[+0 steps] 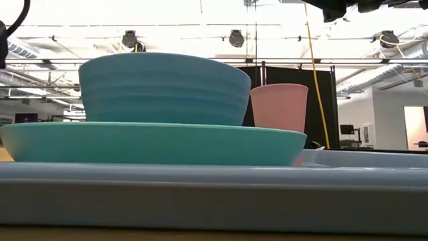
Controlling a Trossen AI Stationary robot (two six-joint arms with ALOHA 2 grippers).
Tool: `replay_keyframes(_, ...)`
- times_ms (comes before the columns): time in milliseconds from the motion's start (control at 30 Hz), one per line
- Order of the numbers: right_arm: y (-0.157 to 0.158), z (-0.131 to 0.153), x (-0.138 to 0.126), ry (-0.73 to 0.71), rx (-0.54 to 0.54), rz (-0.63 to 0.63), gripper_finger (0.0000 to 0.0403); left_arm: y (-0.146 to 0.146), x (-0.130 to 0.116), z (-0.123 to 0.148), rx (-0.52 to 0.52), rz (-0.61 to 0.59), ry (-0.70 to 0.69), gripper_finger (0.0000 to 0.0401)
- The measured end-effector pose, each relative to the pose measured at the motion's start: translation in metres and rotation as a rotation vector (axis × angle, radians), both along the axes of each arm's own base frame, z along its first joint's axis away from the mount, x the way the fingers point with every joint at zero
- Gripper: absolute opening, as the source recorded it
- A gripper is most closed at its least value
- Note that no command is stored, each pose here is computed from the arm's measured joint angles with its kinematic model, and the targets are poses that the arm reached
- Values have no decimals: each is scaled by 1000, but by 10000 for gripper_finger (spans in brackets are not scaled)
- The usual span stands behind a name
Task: Set up tray
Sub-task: Put the yellow napkin on the blue serving tray to the left of the blue plate
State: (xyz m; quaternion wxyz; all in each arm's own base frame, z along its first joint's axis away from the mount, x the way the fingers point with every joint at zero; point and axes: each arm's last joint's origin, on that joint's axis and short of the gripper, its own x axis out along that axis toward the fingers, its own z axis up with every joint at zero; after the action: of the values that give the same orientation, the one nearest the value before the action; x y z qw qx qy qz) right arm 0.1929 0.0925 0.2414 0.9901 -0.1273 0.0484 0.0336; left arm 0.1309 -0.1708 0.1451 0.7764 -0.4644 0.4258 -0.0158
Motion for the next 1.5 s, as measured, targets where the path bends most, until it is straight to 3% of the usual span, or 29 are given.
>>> replay_keyframes(333, 0, 0, 0, 1, 5, -1, 134, -2, -1, 2, -15, 6, -19, 229)
replay_keyframes(533, 0, 0, 0, 1, 7, -1, 134, -5, -1, 3, -56, 2, -15, 262)
replay_keyframes(733, 0, 0, 0, 1, 7, -1, 134, -7, -2, 5, -118, -37, 19, 254)
replay_keyframes(1133, 0, 0, 0, 1, 7, -1, 134, -9, -6, 3, -218, -87, 190, 188)
replay_keyframes(1333, 0, 0, 0, 1, 7, 0, 134, -5, -6, -1, -168, -74, 202, 159)
replay_keyframes(1500, 0, 0, 0, 1, 7, 0, 134, 3, 3, -1, -63, -73, 100, 142)
